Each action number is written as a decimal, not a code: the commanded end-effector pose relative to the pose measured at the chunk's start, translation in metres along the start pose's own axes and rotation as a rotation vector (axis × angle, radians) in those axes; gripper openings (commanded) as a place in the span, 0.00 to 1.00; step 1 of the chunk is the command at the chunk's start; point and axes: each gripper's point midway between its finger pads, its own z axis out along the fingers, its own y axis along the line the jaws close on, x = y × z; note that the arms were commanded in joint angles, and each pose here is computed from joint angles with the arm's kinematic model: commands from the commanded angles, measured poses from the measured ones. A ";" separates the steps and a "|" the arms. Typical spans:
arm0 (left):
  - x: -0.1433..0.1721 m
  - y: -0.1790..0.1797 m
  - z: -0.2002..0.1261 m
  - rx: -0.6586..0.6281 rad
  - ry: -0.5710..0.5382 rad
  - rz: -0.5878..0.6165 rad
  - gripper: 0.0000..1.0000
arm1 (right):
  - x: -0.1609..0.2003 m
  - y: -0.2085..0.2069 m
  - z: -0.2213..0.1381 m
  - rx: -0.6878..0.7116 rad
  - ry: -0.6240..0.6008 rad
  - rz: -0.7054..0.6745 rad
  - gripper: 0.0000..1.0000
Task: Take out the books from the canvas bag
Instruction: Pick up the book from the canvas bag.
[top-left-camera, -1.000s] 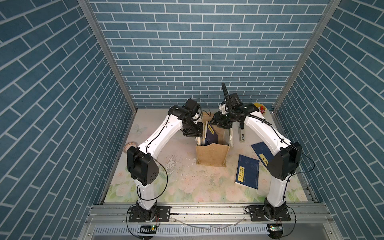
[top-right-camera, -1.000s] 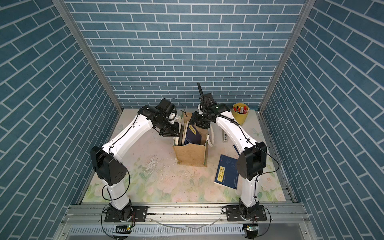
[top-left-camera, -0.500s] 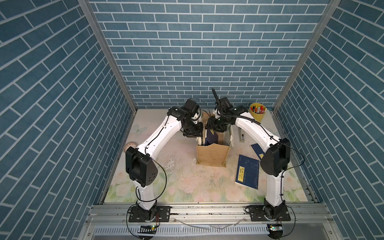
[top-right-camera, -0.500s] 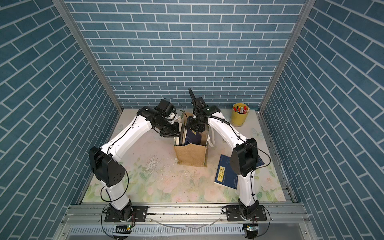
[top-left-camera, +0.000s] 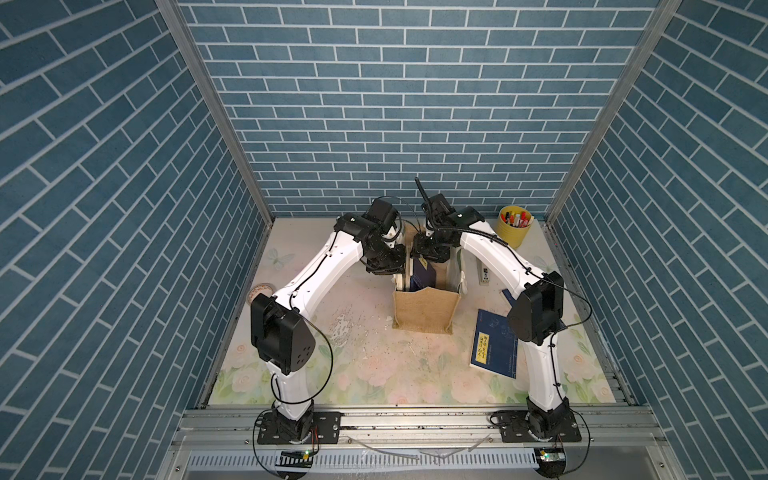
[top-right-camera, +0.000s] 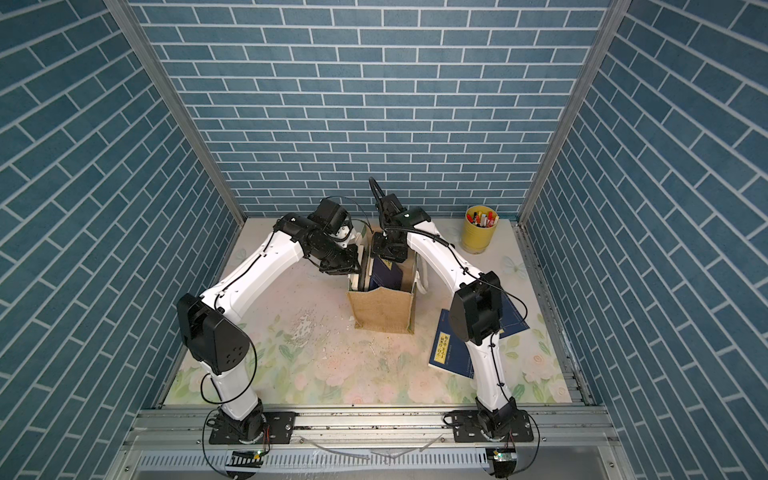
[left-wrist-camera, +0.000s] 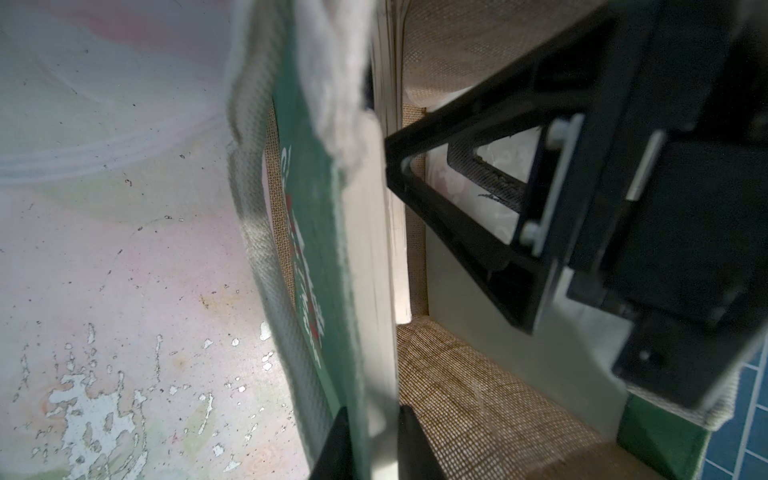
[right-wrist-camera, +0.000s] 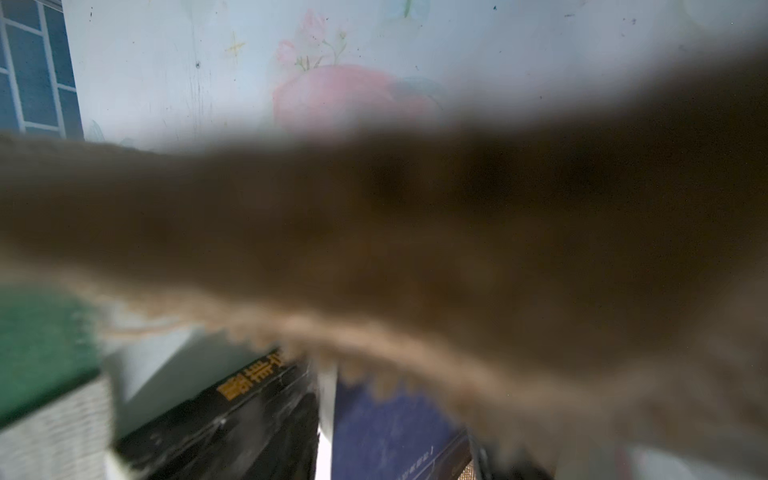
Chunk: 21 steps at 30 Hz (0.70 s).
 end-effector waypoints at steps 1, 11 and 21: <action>0.005 -0.007 -0.013 0.033 -0.009 0.010 0.20 | 0.014 0.004 0.006 0.014 0.051 -0.031 0.57; 0.008 -0.006 -0.015 0.028 -0.017 0.008 0.21 | 0.018 0.013 -0.007 -0.040 0.020 -0.042 0.57; 0.010 -0.004 -0.014 0.029 -0.014 0.005 0.22 | 0.032 -0.001 0.013 0.037 0.081 -0.066 0.56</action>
